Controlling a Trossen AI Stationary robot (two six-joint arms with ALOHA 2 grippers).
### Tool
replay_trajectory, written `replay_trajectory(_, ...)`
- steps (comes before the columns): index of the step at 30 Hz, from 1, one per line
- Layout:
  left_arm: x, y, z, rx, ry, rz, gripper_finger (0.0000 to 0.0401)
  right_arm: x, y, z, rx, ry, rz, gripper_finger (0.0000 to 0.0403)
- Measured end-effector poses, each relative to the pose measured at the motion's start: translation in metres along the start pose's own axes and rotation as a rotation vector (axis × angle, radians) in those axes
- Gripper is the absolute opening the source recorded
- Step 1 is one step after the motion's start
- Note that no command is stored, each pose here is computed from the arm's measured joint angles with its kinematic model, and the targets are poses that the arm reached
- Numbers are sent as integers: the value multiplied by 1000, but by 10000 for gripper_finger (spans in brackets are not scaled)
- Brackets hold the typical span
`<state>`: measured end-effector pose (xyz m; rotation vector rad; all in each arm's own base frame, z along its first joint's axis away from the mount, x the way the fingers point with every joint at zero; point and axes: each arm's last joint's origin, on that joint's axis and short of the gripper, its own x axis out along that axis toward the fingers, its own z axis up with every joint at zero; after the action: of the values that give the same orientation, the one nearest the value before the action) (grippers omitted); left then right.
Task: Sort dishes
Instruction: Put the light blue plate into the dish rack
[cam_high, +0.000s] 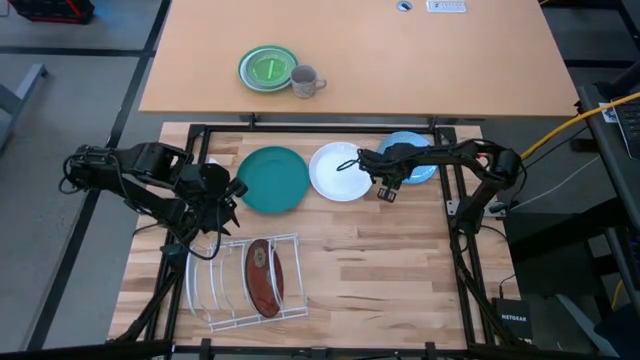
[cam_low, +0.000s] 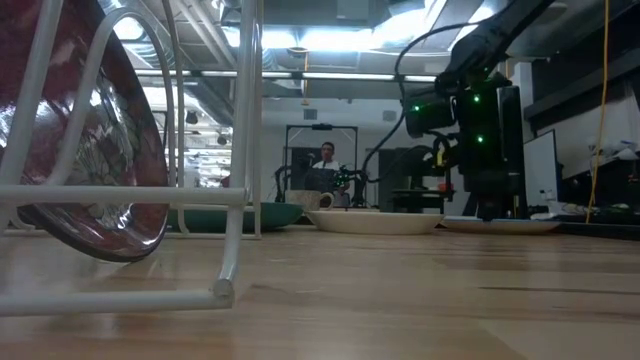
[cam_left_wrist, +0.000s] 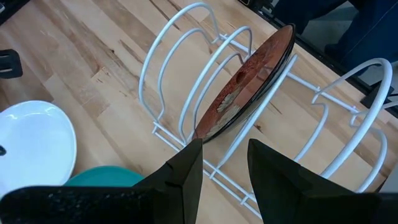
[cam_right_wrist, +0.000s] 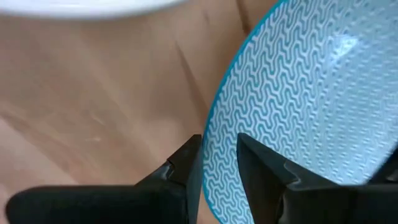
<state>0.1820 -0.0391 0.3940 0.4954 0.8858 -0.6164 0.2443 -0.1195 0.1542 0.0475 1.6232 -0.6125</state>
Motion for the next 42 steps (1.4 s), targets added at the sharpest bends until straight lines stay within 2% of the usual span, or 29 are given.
replay_trajectory(15, 0, 0, 0, 0, 0, 0, 117, -1, 2, 2, 57, -18, 1, 103)
replay_trajectory(20, 0, 0, 0, 0, -1, 0, 117, 0, 8, -1, 67, -22, -50, 103)
replay_trajectory(25, 0, 0, 0, 0, -1, 0, 117, 10, 18, -7, 59, -37, -39, 103)
replay_trajectory(42, 0, 0, 1, 2, -7, 5, 117, 33, 26, -33, 92, -10, -268, 103)
